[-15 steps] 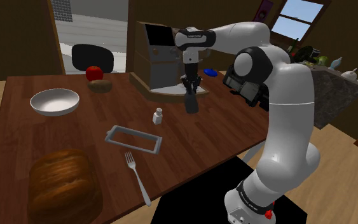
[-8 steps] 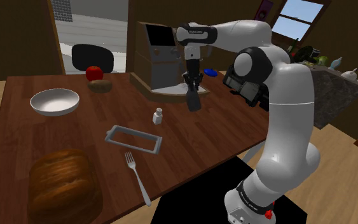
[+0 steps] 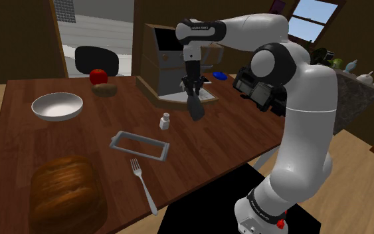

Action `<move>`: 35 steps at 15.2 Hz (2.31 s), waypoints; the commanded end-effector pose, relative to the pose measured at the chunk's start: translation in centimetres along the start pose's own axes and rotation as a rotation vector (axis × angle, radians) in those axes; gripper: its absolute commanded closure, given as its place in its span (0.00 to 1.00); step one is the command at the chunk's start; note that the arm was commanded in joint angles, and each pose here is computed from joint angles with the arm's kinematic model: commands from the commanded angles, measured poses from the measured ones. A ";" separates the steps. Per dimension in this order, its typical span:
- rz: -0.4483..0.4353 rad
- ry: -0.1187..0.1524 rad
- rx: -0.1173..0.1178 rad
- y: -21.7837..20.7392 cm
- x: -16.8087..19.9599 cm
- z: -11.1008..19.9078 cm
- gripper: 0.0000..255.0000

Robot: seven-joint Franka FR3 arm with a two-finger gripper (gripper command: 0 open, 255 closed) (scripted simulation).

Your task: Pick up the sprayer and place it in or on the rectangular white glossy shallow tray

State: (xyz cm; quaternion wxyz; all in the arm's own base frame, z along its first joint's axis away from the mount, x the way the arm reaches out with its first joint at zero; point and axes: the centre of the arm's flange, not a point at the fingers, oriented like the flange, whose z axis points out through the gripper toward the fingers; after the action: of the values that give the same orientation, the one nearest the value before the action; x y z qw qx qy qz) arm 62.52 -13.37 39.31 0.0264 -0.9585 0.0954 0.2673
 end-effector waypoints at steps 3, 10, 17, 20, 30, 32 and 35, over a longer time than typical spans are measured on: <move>0.001 0.002 0.000 -5.2 -1.0 0.5 1.00; 0.001 0.002 0.000 -14.2 -2.5 1.5 1.00; 0.001 0.002 0.000 -23.3 -3.9 2.6 1.00; 0.001 0.002 0.000 -27.2 -4.6 3.1 1.00; 0.001 0.002 0.000 -31.4 -3.4 6.7 1.00; 0.001 0.002 0.000 -31.4 -2.8 7.6 1.00; 0.001 0.002 0.000 -31.4 -2.0 9.0 1.00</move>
State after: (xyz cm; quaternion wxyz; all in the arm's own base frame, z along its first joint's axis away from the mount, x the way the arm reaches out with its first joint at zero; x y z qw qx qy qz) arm 62.60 18.54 33.75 0.0275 -0.9597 0.0963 0.2627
